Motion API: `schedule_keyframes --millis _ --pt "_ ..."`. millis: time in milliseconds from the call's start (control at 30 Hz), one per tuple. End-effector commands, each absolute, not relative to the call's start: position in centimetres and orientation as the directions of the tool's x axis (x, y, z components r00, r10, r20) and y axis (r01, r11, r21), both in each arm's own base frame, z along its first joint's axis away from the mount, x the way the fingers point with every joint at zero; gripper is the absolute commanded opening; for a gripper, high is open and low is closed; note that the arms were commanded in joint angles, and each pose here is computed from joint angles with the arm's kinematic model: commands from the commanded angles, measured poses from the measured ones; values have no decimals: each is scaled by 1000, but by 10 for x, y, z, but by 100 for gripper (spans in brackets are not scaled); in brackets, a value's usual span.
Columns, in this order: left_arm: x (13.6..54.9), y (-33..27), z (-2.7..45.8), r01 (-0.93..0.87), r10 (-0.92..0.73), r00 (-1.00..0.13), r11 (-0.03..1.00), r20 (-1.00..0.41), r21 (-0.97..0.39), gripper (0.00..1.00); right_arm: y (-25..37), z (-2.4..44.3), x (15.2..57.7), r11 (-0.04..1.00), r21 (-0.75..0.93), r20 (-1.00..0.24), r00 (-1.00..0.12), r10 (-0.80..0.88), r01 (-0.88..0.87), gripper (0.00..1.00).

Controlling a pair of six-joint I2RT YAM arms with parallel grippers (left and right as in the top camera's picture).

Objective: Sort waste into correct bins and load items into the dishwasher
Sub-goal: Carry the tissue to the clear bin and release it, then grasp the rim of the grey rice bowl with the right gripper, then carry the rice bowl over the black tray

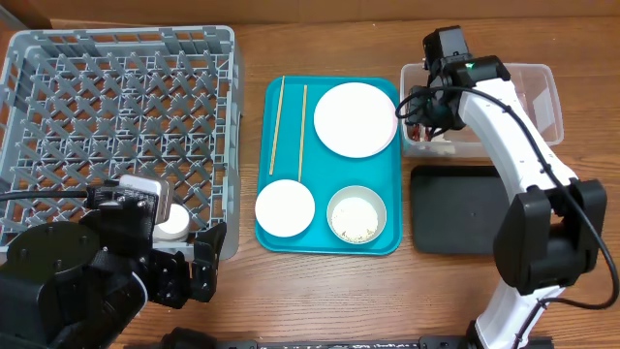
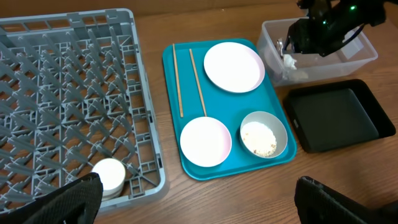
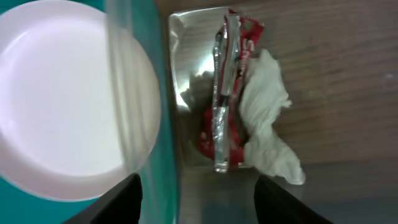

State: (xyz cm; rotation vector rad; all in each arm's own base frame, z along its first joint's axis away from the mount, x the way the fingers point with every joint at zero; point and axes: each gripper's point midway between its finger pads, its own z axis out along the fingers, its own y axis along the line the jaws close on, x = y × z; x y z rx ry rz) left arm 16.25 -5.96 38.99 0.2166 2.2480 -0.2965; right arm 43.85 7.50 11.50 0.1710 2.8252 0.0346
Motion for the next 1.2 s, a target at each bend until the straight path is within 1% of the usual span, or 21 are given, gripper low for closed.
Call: schedule_keyframes --millis 0,100,167,233,333,467,533,667,800,933,1100,1167 --pt "163 -58 390 245 52 -633 960 -773 -136 100 104 180 428 989 143 -414 -906 87 30 60" --pt "163 -58 390 245 52 -632 960 -773 -136 100 132 200 401 976 211 -396 -917 42 -46 61" --pt "163 -58 390 245 52 -632 960 -773 -136 100 148 201 377 972 220 -346 -938 -1 -82 61" --pt "163 -58 390 245 52 -632 960 -773 -136 100 160 191 349 975 191 -262 -963 -60 -113 61" --pt "163 -58 390 245 51 -632 960 -773 -137 100 169 165 316 986 146 -148 -987 -56 -78 61" --pt "163 -58 390 245 52 -632 960 -773 -136 100 166 127 293 998 54 -85 -996 -38 -43 61" --pt "163 -58 390 245 52 -633 960 -773 -136 100 165 105 285 999 47 -58 -998 -22 -25 61" --pt "163 -58 390 245 52 -632 960 -773 -136 100 158 69 276 999 37 -39 -999 -15 -17 58" --pt "163 -58 390 245 51 -632 960 -773 -137 100 157 52 274 999 42 -48 -999 -16 -18 54" --pt "163 -58 390 245 51 -632 960 -773 -137 100 158 53 274 999 43 -52 -998 -30 -32 52" --pt "163 -58 390 245 51 -632 960 -773 -137 100 161 70 272 997 64 -91 -995 -44 -50 51" --pt "163 -58 390 245 51 -632 960 -773 -137 100 167 81 269 991 82 -120 -988 -96 -106 51"
